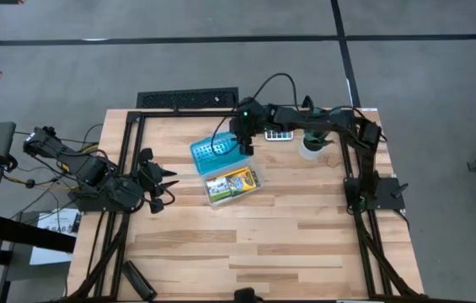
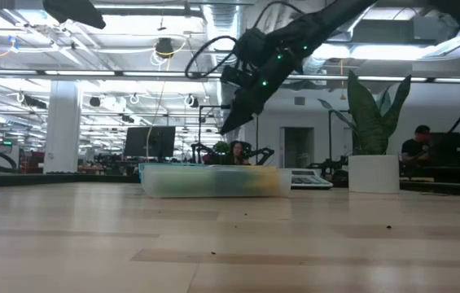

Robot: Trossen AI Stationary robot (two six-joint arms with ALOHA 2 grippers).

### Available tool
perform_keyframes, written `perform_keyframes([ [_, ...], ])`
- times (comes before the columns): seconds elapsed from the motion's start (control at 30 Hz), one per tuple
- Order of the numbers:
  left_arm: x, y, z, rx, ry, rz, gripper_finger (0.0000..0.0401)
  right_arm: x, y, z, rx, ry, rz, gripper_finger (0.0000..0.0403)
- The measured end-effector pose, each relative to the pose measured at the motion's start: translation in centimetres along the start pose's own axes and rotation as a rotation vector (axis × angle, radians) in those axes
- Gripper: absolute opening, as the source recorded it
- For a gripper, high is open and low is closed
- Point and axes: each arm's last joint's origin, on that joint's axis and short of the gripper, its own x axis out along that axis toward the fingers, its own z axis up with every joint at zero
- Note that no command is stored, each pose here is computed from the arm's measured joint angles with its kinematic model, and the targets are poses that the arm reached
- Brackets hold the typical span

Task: Pack school essentials
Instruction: Close the supply box

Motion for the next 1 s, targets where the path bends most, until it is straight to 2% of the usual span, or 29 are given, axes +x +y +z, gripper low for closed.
perform_keyframes([
  [0.23,0.0,0.0,0.0,0.028,0.002,0.007,0.0101,2.7,-3.7,-1.2,-0.056,0.11,0.015,0.0179],
  [0.37,0.0,0.1,-0.1,0.031,0.007,0.005,0.0101,3.0,-6.4,-1.0,-0.049,0.14,0.001,0.0179],
  [0.5,0.0,0.1,-0.1,0.034,0.008,0.005,0.0101,3.5,-8.5,-1.5,-0.028,0.176,0.037,0.018],
  [0.7,0.0,0.1,-0.1,0.047,0.013,0.007,0.0101,4.6,-9.8,-2.5,-0.012,0.253,0.118,0.0178],
  [1.0,0.0,0.1,-0.2,0.073,0.019,0.01,0.0101,6.9,-10.7,-4.2,-0.014,0.315,0.161,0.0176],
])
